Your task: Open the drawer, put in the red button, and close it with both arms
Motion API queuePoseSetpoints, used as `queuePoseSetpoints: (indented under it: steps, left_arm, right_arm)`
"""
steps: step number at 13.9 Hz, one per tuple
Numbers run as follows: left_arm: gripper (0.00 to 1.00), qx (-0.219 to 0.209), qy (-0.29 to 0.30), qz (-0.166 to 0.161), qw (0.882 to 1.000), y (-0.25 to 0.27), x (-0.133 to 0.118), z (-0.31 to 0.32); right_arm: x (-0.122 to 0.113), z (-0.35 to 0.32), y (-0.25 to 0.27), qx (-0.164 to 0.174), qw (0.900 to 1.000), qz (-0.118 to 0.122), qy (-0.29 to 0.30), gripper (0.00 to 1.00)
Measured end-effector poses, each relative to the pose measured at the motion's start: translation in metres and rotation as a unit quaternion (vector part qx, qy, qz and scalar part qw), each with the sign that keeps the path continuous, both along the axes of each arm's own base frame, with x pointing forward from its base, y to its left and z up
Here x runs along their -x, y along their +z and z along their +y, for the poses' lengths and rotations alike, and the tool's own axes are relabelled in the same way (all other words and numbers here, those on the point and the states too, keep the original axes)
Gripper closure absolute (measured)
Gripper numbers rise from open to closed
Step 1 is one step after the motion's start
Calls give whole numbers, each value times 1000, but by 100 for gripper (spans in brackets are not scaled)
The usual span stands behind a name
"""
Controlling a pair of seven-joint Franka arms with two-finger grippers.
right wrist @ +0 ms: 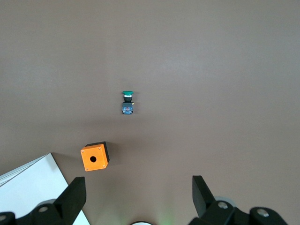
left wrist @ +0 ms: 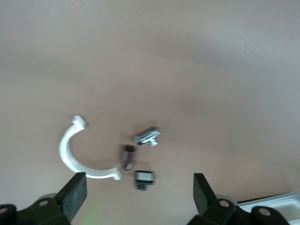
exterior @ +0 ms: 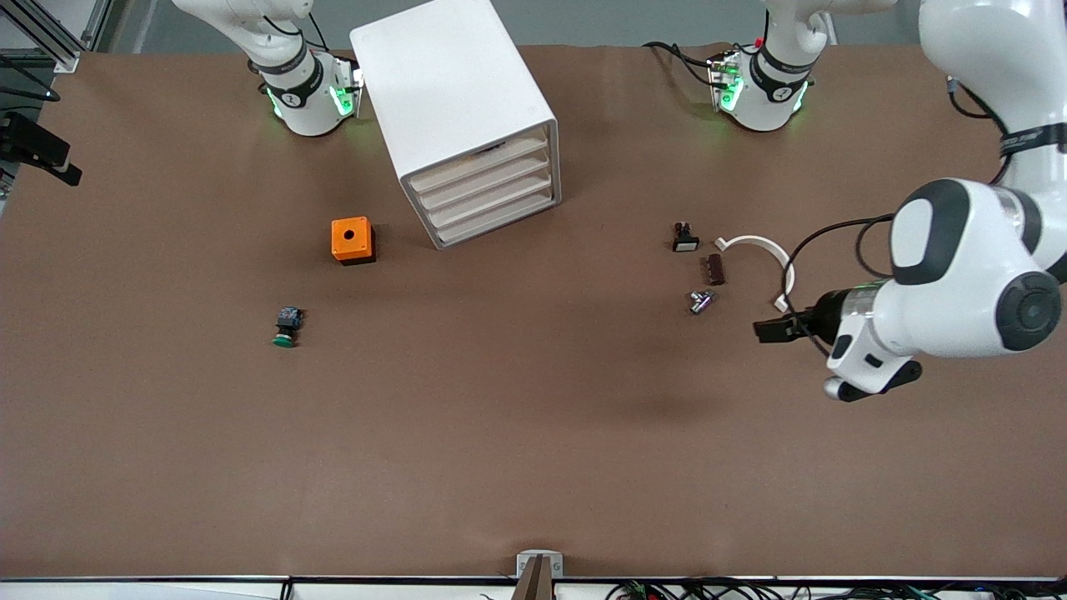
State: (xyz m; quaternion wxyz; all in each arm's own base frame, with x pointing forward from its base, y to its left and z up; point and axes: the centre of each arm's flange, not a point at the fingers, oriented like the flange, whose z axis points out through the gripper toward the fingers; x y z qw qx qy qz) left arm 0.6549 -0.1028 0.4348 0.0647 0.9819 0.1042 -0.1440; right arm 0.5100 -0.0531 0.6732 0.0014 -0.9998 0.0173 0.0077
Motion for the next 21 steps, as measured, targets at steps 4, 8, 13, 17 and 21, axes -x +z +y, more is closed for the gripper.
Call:
queuePoseSetpoints:
  steps: [4, 8, 13, 17, 21]
  left_arm:
    - [0, -21, -53, -3, 998, 8, 14, 24]
    - [0, -29, -83, -29, 996, 17, 41, 42]
    - [0, -53, -121, -92, 987, 17, 88, 52]
    - [0, -56, -121, -123, 983, 56, 102, 79]
    - [0, -60, -107, -141, 982, 121, 105, 79]
  right_arm:
    - [0, 0, 0, 0, 1000, -1, 0, 0]
    - [0, -1, 0, 0, 1000, -2, 0, 0]
    - [0, -2, 0, 0, 1000, -2, -2, 0]
    - [0, -2, 0, 0, 1000, -2, -2, 0]
    - [0, -2, 0, 0, 1000, -2, -2, 0]
